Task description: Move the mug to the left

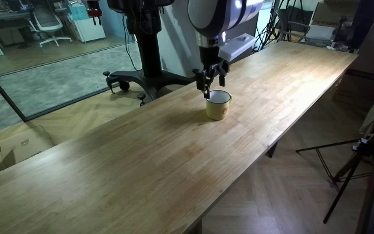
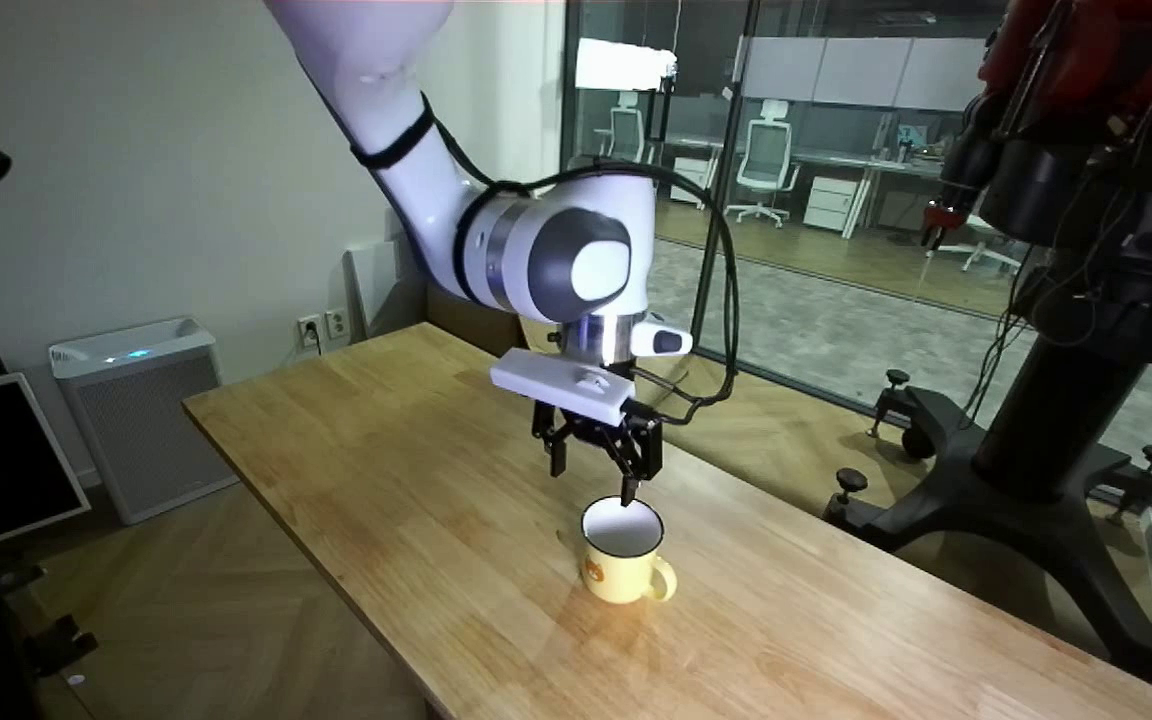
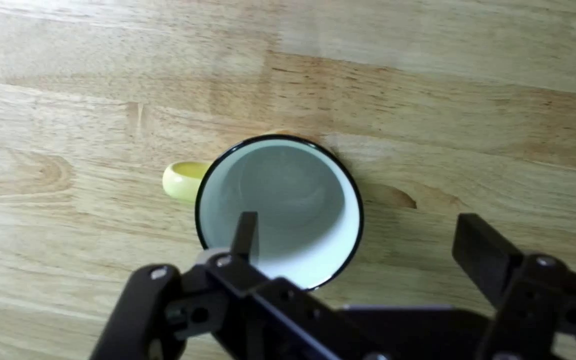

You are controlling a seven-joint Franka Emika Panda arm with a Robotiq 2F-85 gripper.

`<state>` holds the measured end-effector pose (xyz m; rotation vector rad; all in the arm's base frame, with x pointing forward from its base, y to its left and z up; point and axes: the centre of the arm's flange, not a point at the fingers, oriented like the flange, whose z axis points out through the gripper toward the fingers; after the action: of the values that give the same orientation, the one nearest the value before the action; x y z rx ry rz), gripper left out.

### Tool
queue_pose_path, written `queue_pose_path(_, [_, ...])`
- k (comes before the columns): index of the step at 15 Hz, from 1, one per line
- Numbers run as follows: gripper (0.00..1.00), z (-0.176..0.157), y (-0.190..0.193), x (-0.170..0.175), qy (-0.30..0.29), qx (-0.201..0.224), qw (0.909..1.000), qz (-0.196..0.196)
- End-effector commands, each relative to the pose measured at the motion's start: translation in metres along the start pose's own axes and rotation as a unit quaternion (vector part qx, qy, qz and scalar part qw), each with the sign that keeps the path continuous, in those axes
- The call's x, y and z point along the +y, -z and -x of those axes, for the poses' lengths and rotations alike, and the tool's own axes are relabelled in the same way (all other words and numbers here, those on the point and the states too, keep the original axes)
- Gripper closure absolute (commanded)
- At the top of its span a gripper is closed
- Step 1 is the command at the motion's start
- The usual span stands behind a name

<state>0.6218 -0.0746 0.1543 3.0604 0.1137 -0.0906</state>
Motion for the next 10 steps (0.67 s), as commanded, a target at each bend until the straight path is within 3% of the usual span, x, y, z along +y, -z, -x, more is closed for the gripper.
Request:
queue_pose_path(1, [0.00,-0.035,-0.027,0.006,-0.007,-0.023,0.9997,-0.010])
queue_pose_path(5, [0.00,-0.048,-0.050,0.008,-0.006,-0.045,0.9990,-0.007])
queue_pose_path(6, [0.25,-0.050,-0.055,0.009,-0.008,-0.047,0.9988,-0.007])
queue_pose_path(7, [0.27,-0.052,-0.059,0.009,-0.007,-0.049,0.9987,-0.007])
queue_pose_path(10, [0.48,-0.057,-0.067,0.008,-0.008,-0.053,0.9986,-0.005])
